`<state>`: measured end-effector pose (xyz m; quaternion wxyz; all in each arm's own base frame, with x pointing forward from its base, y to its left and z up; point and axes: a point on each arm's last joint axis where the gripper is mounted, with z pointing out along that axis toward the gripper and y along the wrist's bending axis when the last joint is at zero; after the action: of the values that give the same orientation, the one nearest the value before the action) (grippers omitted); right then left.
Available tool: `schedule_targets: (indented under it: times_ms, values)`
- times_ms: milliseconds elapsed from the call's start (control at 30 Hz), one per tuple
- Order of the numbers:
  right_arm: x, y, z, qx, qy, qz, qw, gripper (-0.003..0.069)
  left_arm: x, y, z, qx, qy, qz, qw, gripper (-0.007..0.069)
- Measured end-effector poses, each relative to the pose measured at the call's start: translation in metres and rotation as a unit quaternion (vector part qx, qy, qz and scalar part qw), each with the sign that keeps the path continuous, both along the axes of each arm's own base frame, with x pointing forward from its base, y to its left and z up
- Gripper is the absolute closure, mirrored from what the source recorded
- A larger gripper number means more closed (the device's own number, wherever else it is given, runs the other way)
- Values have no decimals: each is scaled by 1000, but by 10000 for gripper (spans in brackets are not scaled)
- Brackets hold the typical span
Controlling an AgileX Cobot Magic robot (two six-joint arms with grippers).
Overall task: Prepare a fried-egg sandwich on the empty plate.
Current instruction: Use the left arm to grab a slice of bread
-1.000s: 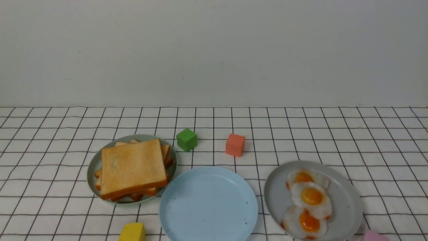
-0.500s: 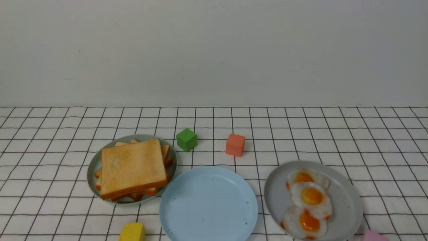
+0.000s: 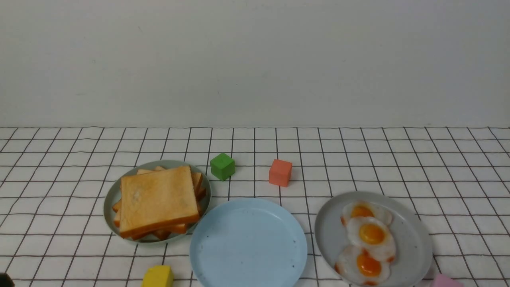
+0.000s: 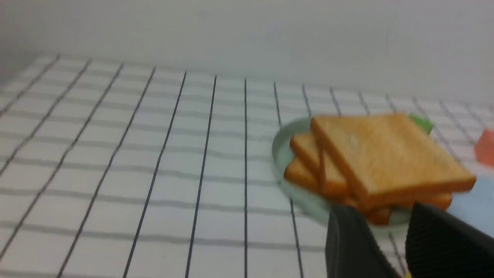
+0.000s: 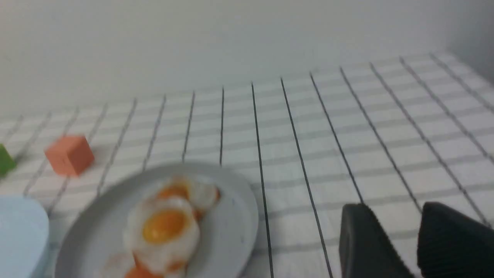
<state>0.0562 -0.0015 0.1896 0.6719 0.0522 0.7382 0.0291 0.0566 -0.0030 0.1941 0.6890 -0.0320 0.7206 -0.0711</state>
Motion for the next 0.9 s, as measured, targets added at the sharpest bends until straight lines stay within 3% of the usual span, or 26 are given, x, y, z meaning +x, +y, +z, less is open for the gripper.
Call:
schedule_targets:
  times_ms: [167, 367, 533, 633, 800, 833, 900]
  values:
    - [-1, 0, 23, -4, -126, -1, 992, 418, -1, -1, 18, -6, -97, -7, 995, 388]
    - [-3, 0, 33, -3, -183, -2, 983, 418, -2, -1, 21, -7, -113, -9, 994, 388]
    - [-8, 0, 47, 60, -263, 8, 963, 418, -4, -2, 28, -27, -159, -13, 987, 388]
    - [-14, 0, 68, 132, -305, 30, 943, 418, -7, -1, 41, -80, -203, -18, 976, 388]
    - [-27, 2, 129, 135, -318, 38, 938, 418, -20, 0, 97, -96, -244, -22, 965, 388]
    - [-33, 2, 161, 135, -317, 36, 938, 418, -27, 1, 130, -102, -257, -24, 961, 388]
    - [-37, 1, 185, 136, -309, 33, 941, 418, -29, 1, 150, -113, -251, -25, 961, 388]
